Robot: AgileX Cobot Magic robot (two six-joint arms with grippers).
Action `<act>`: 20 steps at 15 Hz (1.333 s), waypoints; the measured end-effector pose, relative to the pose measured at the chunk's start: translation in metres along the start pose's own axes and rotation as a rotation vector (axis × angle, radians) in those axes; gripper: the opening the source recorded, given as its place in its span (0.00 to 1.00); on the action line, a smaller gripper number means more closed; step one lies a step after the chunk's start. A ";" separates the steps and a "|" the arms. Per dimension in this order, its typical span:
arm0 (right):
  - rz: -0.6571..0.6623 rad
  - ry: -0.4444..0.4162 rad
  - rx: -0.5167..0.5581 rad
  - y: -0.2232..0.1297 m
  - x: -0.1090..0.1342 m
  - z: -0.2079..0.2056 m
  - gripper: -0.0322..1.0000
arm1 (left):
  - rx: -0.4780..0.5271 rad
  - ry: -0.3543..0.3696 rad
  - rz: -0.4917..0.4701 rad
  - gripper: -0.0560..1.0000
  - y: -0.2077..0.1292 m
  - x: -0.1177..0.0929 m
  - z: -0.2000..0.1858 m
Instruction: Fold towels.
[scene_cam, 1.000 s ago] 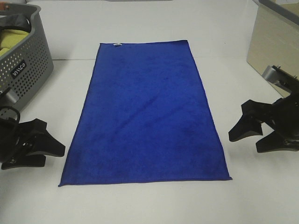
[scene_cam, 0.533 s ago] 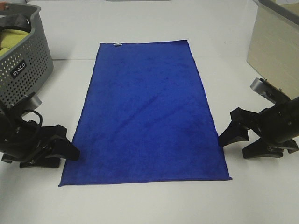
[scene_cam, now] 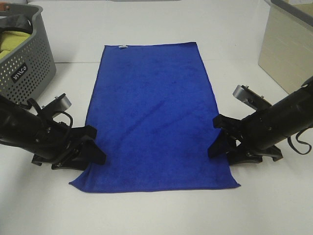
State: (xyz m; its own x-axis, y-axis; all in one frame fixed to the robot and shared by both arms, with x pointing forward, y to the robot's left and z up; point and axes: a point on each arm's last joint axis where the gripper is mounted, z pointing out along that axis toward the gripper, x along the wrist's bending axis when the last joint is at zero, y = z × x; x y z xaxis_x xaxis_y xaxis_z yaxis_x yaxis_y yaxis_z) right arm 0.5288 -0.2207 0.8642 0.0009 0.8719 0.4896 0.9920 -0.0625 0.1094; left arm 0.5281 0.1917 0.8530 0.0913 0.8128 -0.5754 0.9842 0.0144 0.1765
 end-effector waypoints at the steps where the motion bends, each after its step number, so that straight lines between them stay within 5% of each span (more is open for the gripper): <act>1: 0.029 -0.007 0.006 -0.001 -0.001 0.002 0.37 | 0.004 0.003 -0.003 0.38 0.000 0.001 0.001; 2: 0.040 -0.016 0.012 -0.001 -0.003 0.003 0.19 | 0.007 0.004 -0.004 0.16 -0.001 0.002 0.002; 4: 0.043 -0.022 0.018 -0.002 -0.004 0.004 0.03 | 0.014 -0.008 -0.004 0.06 -0.001 0.001 0.002; 10: -0.005 0.051 -0.012 -0.009 0.019 -0.031 0.03 | -0.009 -0.025 0.050 0.06 -0.002 -0.024 -0.034; 17: -0.016 0.106 0.106 -0.087 0.026 -0.061 0.03 | 0.036 -0.028 0.023 0.06 -0.085 -0.031 -0.075; 20: -0.024 0.101 0.077 -0.104 0.029 -0.075 0.03 | 0.005 -0.037 0.027 0.06 -0.107 -0.034 -0.088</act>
State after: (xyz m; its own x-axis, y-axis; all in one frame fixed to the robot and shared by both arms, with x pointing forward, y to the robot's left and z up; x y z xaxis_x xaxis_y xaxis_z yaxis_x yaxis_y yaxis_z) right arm 0.4167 -0.2254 0.9321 -0.0319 0.8190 0.5729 0.9984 -0.0012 0.0574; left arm 0.4063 0.2137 0.9242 0.1232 0.7907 -0.5997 0.9821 -0.0105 0.1880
